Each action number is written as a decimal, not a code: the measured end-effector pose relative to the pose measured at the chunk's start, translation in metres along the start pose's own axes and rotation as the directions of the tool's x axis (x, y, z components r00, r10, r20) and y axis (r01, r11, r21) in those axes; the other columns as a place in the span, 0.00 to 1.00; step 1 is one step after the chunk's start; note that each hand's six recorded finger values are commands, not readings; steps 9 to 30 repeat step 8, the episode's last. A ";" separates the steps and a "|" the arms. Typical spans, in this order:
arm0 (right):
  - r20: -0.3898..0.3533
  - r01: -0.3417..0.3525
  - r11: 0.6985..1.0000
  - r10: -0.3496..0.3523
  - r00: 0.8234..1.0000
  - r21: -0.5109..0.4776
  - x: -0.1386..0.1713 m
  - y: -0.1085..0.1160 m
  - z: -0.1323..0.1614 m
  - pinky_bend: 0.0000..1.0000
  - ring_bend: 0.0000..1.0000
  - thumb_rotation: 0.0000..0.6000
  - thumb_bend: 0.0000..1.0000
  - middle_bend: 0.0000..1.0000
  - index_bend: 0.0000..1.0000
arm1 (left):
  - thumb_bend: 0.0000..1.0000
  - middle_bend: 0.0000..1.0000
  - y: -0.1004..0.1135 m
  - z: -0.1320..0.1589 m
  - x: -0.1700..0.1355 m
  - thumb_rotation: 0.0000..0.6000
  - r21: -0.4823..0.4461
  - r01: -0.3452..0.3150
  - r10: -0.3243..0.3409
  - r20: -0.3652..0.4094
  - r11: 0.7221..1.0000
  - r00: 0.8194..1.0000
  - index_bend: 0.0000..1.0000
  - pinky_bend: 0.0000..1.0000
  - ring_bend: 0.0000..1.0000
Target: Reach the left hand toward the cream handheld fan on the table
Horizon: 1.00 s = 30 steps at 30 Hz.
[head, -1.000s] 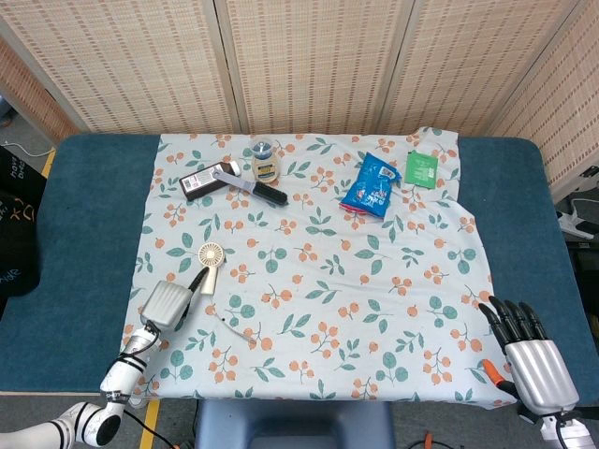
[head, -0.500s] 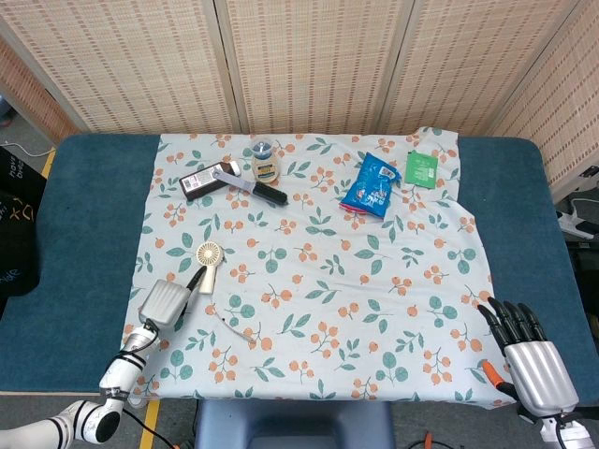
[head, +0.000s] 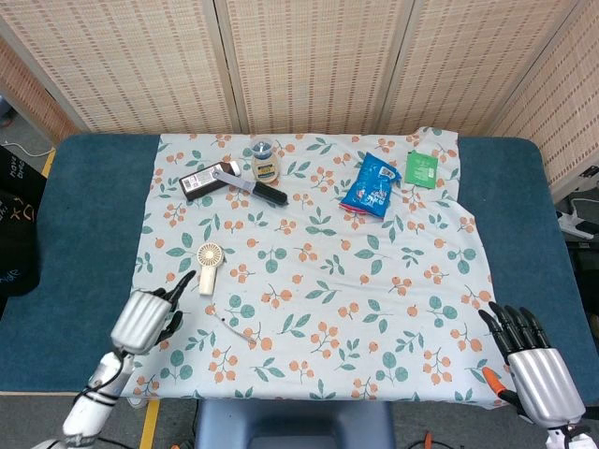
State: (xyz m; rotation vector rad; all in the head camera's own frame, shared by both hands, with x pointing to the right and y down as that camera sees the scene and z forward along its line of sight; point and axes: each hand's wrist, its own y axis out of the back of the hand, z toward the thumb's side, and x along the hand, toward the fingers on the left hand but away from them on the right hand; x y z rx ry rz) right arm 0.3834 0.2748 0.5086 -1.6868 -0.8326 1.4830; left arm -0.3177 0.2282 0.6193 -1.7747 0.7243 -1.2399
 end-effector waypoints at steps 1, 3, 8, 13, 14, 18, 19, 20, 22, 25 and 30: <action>0.009 0.005 1.000 -0.005 1.000 -0.004 0.000 0.003 -0.002 0.00 0.00 1.00 0.21 0.00 0.00 | 0.36 0.00 0.008 -0.007 -0.021 1.00 -0.019 0.011 -0.011 -0.026 1.000 1.000 0.00 0.08 0.00; 0.027 0.012 1.000 -0.011 1.000 -0.011 0.000 0.006 -0.006 0.00 0.00 1.00 0.21 0.00 0.00 | 0.34 0.00 0.021 -0.021 -0.052 0.97 -0.041 0.008 -0.011 -0.082 0.999 0.997 0.00 0.06 0.00; 0.065 0.022 0.999 -0.020 0.998 -0.034 0.001 0.015 -0.015 0.00 0.00 1.00 0.21 0.00 0.00 | 0.33 0.00 0.042 -0.052 -0.126 0.78 -0.077 -0.041 0.021 -0.246 0.996 0.969 0.00 0.04 0.00; 0.065 0.022 0.999 -0.020 0.998 -0.034 0.001 0.015 -0.015 0.00 0.00 1.00 0.21 0.00 0.00 | 0.33 0.00 0.042 -0.052 -0.126 0.78 -0.077 -0.041 0.021 -0.246 0.996 0.969 0.00 0.04 0.00; 0.065 0.022 0.999 -0.020 0.998 -0.034 0.001 0.015 -0.015 0.00 0.00 1.00 0.21 0.00 0.00 | 0.33 0.00 0.042 -0.052 -0.126 0.78 -0.077 -0.041 0.021 -0.246 0.996 0.969 0.00 0.04 0.00; 0.065 0.022 0.999 -0.020 0.998 -0.034 0.001 0.015 -0.015 0.00 0.00 1.00 0.21 0.00 0.00 | 0.33 0.00 0.042 -0.052 -0.126 0.78 -0.077 -0.041 0.021 -0.246 0.996 0.969 0.00 0.04 0.00; 0.065 0.022 0.999 -0.020 0.998 -0.034 0.001 0.015 -0.015 0.00 0.00 1.00 0.21 0.00 0.00 | 0.33 0.00 0.042 -0.052 -0.126 0.78 -0.077 -0.041 0.021 -0.246 0.996 0.969 0.00 0.04 0.00; 0.065 0.022 0.999 -0.020 0.998 -0.034 0.001 0.015 -0.015 0.00 0.00 1.00 0.21 0.00 0.00 | 0.33 0.00 0.042 -0.052 -0.126 0.78 -0.077 -0.041 0.021 -0.246 0.996 0.969 0.00 0.04 0.00; 0.065 0.022 0.999 -0.020 0.998 -0.034 0.001 0.015 -0.015 0.00 0.00 1.00 0.21 0.00 0.00 | 0.33 0.00 0.042 -0.052 -0.126 0.78 -0.077 -0.041 0.021 -0.246 0.996 0.969 0.00 0.04 0.00; 0.065 0.022 0.999 -0.020 0.998 -0.034 0.001 0.015 -0.015 0.00 0.00 1.00 0.21 0.00 0.00 | 0.33 0.00 0.042 -0.052 -0.126 0.78 -0.077 -0.041 0.021 -0.246 0.996 0.969 0.00 0.04 0.00; 0.065 0.022 0.999 -0.020 0.998 -0.034 0.001 0.015 -0.015 0.00 0.00 1.00 0.21 0.00 0.00 | 0.33 0.00 0.042 -0.052 -0.126 0.78 -0.077 -0.041 0.021 -0.246 0.996 0.969 0.00 0.04 0.00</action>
